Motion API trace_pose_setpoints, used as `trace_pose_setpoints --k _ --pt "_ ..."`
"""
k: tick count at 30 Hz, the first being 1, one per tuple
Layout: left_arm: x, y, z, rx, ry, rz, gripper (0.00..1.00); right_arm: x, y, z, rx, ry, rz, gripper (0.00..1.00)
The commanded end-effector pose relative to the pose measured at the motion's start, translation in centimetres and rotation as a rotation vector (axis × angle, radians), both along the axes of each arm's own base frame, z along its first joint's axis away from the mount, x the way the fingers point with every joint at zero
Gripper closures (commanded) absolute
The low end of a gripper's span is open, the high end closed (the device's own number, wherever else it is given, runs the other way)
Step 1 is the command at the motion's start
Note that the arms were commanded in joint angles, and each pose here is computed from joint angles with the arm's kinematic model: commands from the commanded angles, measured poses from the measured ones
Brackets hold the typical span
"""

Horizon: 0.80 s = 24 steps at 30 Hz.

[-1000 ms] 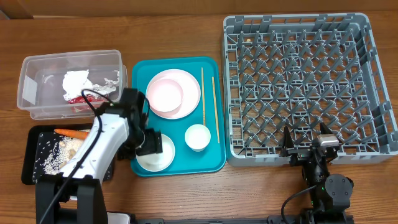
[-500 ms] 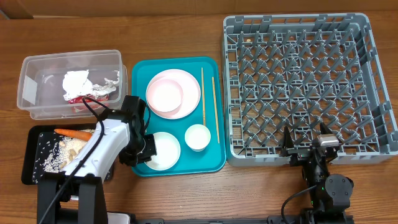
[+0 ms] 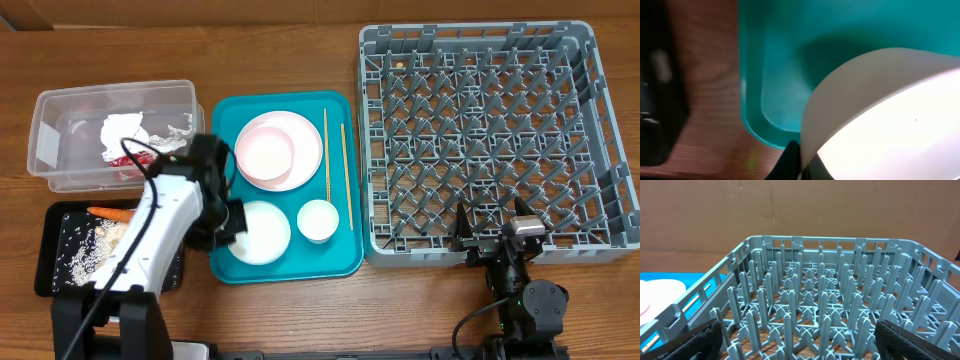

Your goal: Sort waste into correct bins and load items into the dishwasher

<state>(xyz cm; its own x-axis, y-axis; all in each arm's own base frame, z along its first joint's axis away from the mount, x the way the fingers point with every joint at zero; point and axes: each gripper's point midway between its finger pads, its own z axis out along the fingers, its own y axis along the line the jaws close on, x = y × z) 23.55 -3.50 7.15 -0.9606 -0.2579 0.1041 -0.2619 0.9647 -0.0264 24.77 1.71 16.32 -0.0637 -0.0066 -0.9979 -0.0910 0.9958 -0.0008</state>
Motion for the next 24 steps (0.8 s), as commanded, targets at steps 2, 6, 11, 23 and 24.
trace_pose_setpoints --k 2,6,11,23,24 --pt "4.1 -0.6 4.7 -0.052 -0.152 0.012 0.96 0.0 0.0 -0.2 -0.011 -0.002 -0.001 0.0" --pt "5.8 -3.5 6.6 -0.218 -0.229 -0.061 0.96 0.0 0.0 -0.2 -0.011 -0.002 -0.001 0.0" --pt "7.1 -5.0 7.3 -0.305 -0.286 -0.08 0.96 0.0 0.0 -0.2 -0.011 -0.002 -0.001 0.0" --pt "8.5 -6.0 8.0 -0.363 -0.35 -0.095 0.96 0.0 0.0 -0.2 -0.011 -0.002 -0.001 0.0" --pt "8.4 -6.0 8.0 -0.363 -0.347 -0.095 0.96 0.0 0.0 -0.2 -0.011 -0.002 -0.001 0.0"
